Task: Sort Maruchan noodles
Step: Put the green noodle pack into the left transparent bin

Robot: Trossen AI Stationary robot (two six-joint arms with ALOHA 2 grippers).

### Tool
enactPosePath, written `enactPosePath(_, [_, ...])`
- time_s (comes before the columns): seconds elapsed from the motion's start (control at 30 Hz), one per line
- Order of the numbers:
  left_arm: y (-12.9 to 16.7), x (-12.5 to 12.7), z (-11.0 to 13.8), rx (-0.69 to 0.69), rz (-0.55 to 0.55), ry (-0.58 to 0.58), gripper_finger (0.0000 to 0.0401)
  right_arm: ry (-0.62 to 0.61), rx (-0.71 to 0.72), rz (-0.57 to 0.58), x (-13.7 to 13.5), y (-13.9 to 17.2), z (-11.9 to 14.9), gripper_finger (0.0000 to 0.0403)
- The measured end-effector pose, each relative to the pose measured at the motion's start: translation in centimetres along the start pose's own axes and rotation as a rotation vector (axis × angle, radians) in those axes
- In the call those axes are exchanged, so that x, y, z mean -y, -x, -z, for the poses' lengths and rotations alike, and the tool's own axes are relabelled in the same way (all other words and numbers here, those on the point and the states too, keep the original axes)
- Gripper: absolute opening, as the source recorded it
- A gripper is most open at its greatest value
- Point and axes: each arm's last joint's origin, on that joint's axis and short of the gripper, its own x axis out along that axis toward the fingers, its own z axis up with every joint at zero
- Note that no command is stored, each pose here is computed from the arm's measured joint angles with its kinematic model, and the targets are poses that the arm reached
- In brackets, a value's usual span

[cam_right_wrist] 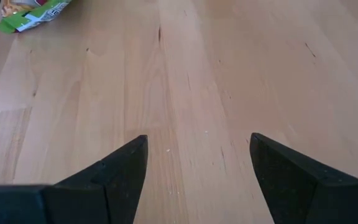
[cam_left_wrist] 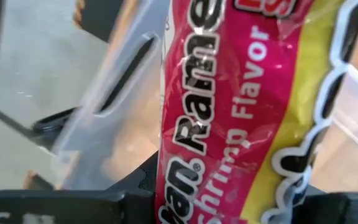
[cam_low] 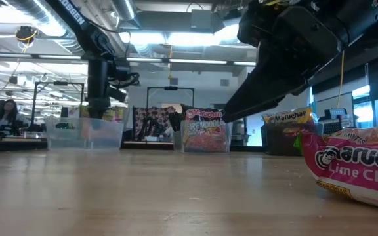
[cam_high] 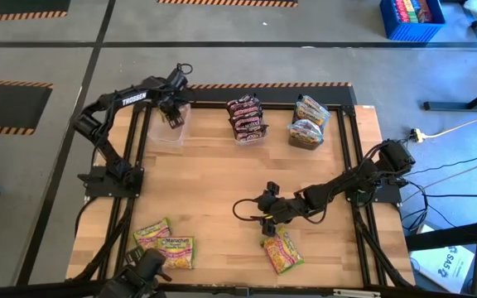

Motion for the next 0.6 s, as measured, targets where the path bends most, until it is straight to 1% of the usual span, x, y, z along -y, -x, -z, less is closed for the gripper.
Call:
enactPosePath(0.13, [-0.77, 0.03, -0.22, -0.009, 0.012, 0.022, 0.0125, -0.001, 0.014, -0.006, -0.06, 0.00, -0.14, 0.0264])
enactPosePath(0.23, [-0.90, 0.03, -0.27, -0.010, 0.012, 0.023, 0.0140, -0.006, 0.022, -0.023, -0.15, 0.00, -0.26, 0.0264])
enactPosePath(0.43, [-0.89, -0.36, -0.56, -0.004, -0.073, 0.032, 0.0178, -0.006, 0.016, -0.041, -0.20, 0.01, -0.25, 0.0264])
enactPosePath(0.5, [-0.88, -0.48, -0.60, -0.008, -0.103, 0.035, 0.0185, -0.005, 0.016, -0.042, -0.21, 0.01, -0.26, 0.0264])
enactPosePath(0.6, [-0.88, -0.50, -0.60, -0.010, -0.108, 0.036, 0.0188, -0.002, 0.016, -0.044, -0.21, 0.01, -0.25, 0.0264])
